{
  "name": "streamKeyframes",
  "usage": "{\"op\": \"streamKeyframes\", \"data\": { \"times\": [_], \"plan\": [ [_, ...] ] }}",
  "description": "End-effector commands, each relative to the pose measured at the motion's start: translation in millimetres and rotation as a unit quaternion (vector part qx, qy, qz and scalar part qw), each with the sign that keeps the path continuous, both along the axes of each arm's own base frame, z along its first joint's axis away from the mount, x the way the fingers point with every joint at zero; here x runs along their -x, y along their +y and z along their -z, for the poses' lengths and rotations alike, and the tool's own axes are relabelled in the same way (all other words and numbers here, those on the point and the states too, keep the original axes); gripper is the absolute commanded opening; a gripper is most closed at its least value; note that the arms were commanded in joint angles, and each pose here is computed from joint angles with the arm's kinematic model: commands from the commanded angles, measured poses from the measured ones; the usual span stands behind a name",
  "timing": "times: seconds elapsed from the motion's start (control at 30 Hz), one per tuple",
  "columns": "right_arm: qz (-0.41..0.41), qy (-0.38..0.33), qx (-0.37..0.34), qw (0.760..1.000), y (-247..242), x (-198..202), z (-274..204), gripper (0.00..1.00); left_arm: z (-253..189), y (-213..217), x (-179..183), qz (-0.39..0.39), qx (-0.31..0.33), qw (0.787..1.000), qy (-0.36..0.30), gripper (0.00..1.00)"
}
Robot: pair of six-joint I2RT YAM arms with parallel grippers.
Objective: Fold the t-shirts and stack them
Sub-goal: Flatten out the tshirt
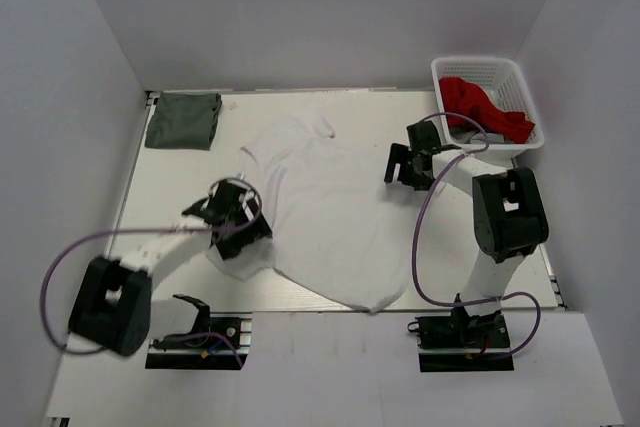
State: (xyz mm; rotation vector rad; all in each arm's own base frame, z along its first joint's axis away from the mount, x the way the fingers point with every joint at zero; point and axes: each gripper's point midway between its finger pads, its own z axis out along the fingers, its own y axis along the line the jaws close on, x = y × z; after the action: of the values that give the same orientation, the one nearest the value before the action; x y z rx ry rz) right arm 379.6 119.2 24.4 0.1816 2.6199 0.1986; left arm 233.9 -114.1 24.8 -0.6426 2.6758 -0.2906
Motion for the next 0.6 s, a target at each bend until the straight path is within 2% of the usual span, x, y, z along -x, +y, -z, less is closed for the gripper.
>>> {"op": "streamKeyframes", "data": {
  "times": [0.0, 0.03, 0.07, 0.17, 0.27, 0.3, 0.37, 0.47, 0.5, 0.57],
  "plan": [
    [-0.074, -0.038, -0.001, 0.997, 14.9, -39.0, -10.6, 0.90, -24.3, -38.1, 62.2, 0.043, 0.136, 0.989, 0.023, 1.00],
    [-0.079, -0.045, -0.001, 0.996, 16.5, -45.6, -12.2, 0.90, -33.2, -37.1, 66.0, 0.049, 0.133, 0.990, 0.012, 1.00],
    [-0.085, -0.070, 0.003, 0.994, 20.2, -68.9, -23.4, 0.90, -39.9, -33.1, 67.4, 0.045, 0.128, 0.991, 0.003, 1.00],
    [-0.109, -0.096, 0.001, 0.989, 28.9, -87.4, -40.4, 0.90, -72.4, -42.4, 62.8, 0.096, 0.150, 0.982, -0.057, 1.00],
    [-0.141, -0.132, -0.007, 0.981, 39.5, -93.2, -70.7, 0.90, -106.0, -60.1, 24.3, 0.125, 0.174, 0.961, -0.173, 1.00],
    [-0.142, -0.139, -0.006, 0.980, 38.1, -89.7, -79.8, 0.90, -103.3, -60.7, 22.3, 0.128, 0.169, 0.963, -0.168, 1.00],
    [-0.137, -0.145, -0.008, 0.980, 36.7, -83.6, -87.5, 0.90, -109.4, -52.9, -9.8, 0.112, 0.122, 0.963, -0.214, 1.00],
    [-0.108, -0.127, -0.018, 0.986, 28.1, -52.6, -87.0, 0.90, -104.5, -37.5, -57.0, 0.074, 0.033, 0.975, -0.205, 1.00],
    [-0.089, -0.111, -0.006, 0.990, 19.0, -44.4, -80.3, 0.90, -121.6, -39.4, -77.2, 0.077, 0.015, 0.972, -0.221, 1.00],
    [-0.069, -0.082, -0.004, 0.994, 10.7, -21.2, -64.9, 0.90, -94.0, -24.0, -98.7, 0.053, -0.054, 0.982, -0.172, 1.00]
  ]
}}
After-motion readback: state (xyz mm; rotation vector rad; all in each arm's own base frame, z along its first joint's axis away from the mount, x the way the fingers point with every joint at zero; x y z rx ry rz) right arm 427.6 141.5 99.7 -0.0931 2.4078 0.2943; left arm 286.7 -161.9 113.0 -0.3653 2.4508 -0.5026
